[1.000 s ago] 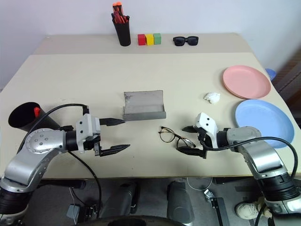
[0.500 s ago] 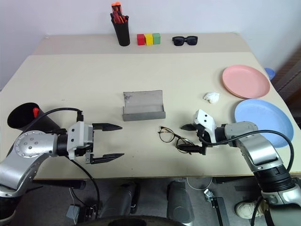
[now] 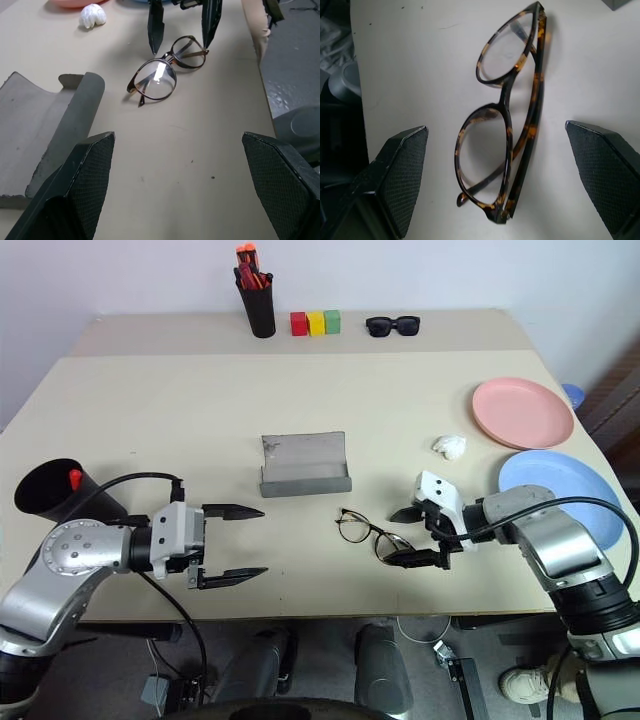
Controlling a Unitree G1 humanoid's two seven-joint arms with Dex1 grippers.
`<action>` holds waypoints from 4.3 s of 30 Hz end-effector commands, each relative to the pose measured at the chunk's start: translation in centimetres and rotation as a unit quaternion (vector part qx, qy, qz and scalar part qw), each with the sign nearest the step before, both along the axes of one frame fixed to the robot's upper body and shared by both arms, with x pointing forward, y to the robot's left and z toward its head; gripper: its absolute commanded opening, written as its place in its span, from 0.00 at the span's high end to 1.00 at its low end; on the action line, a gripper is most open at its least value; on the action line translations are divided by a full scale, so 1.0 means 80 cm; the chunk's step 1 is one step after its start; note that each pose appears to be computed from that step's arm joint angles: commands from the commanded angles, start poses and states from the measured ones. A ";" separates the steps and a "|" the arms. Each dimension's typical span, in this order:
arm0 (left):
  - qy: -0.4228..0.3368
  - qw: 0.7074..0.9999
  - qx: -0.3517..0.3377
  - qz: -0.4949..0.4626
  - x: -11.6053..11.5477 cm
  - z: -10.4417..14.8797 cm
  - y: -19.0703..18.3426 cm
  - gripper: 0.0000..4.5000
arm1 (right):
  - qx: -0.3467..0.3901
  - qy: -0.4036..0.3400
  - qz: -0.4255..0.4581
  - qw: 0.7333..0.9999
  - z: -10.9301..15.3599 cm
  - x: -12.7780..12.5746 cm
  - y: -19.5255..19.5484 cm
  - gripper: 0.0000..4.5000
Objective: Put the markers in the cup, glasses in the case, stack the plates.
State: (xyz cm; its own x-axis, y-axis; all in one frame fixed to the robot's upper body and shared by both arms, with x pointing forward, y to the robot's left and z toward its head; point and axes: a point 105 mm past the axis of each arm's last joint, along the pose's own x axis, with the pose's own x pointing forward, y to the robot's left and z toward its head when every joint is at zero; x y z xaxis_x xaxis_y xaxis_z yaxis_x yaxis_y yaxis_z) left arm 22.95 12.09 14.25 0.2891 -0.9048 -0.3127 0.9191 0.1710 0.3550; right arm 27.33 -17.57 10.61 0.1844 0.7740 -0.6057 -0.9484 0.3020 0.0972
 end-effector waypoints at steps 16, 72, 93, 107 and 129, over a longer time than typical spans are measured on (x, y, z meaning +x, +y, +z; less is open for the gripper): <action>-0.026 1.000 0.001 -0.012 0.005 0.003 -0.006 0.06 | 0.016 0.017 0.030 0.999 -0.001 0.001 0.023 0.74; -0.027 0.999 -0.021 0.011 0.010 -0.008 -0.025 0.06 | 0.152 -0.171 0.053 0.972 0.131 0.091 0.046 0.98; -0.035 0.997 -0.018 0.061 -0.006 -0.011 -0.021 0.06 | 0.136 -0.171 0.194 0.956 0.113 0.123 0.132 0.98; -0.040 0.997 -0.017 0.064 -0.007 -0.011 -0.023 0.06 | 0.131 -0.161 0.201 0.957 0.101 0.129 0.149 0.98; -0.036 0.997 -0.020 0.073 -0.013 -0.009 -0.024 0.06 | 0.066 -0.114 0.202 0.970 0.057 0.128 0.134 0.92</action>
